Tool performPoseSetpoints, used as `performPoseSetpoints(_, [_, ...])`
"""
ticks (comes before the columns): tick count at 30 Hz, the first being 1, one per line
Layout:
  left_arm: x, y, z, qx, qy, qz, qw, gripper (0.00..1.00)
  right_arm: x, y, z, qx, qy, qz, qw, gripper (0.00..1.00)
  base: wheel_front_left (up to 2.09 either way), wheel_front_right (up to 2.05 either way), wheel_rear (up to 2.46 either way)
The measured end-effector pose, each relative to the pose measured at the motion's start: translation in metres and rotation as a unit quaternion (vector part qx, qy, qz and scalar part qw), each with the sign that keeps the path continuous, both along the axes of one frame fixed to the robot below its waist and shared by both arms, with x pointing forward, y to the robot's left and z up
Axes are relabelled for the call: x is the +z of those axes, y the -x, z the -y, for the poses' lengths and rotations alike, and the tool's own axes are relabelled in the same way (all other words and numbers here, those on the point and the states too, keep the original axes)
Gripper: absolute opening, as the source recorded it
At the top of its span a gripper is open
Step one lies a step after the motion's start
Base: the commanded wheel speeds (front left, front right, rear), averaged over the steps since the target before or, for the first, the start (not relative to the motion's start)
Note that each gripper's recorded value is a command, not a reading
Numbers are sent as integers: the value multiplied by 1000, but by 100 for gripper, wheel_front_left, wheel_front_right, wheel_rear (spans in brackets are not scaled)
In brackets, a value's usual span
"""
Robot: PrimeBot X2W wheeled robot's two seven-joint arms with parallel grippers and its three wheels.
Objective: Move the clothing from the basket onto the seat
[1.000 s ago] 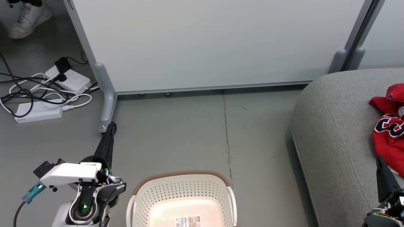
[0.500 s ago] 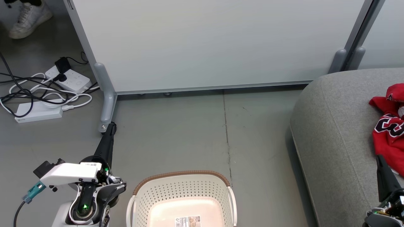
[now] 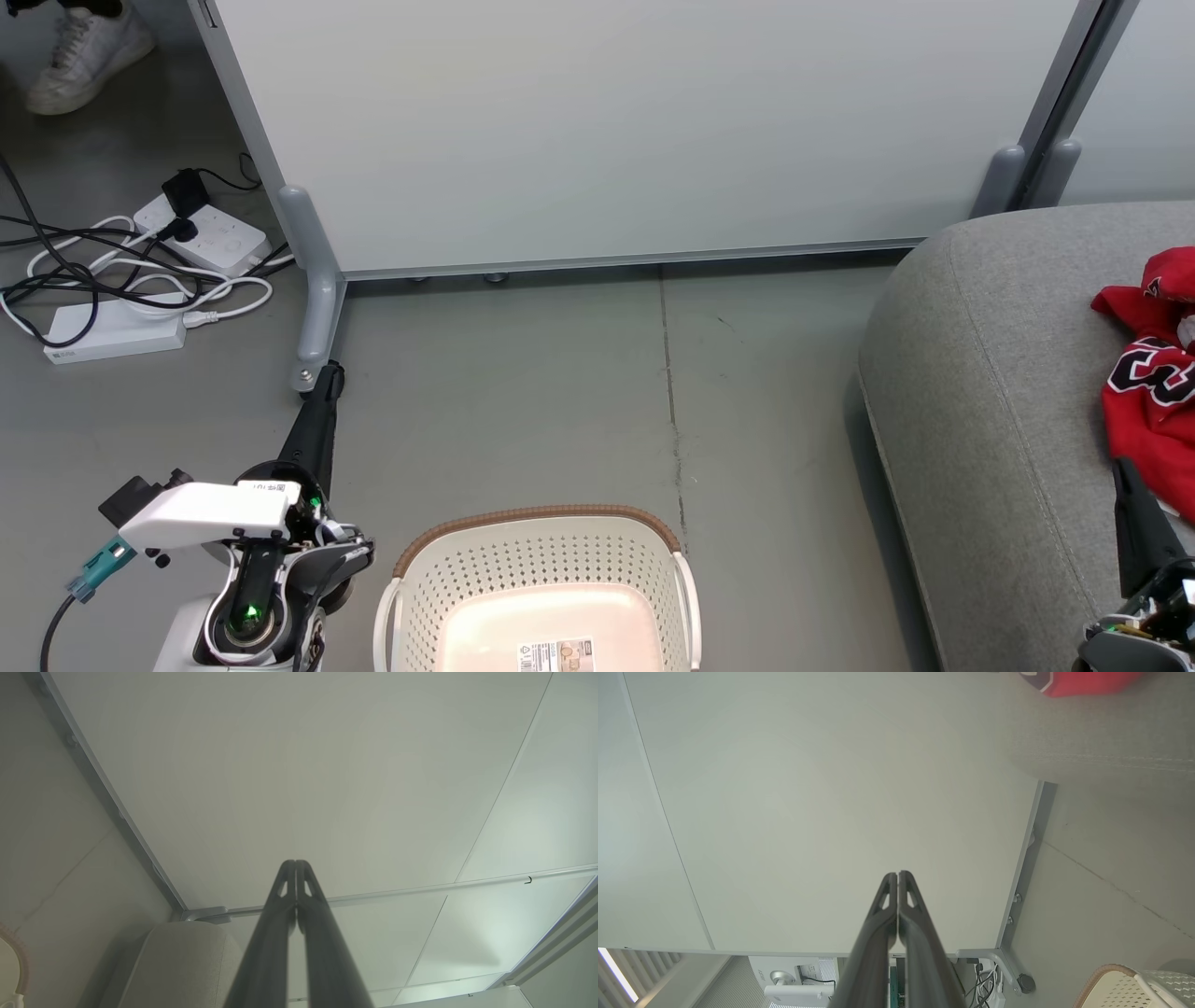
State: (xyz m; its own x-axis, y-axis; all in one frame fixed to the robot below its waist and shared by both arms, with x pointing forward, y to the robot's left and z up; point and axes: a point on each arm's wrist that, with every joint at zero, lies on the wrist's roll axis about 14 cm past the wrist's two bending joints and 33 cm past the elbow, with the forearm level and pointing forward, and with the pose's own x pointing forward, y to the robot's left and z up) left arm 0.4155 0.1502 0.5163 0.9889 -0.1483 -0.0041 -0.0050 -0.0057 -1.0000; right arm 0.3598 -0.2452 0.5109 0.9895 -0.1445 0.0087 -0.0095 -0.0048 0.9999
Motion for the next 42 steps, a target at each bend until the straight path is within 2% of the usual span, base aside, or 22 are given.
performPoseSetpoints(42, [0,0,0,0,1,0,1000,0,2,1,0,0,1,-1,1000,0,0,0,0])
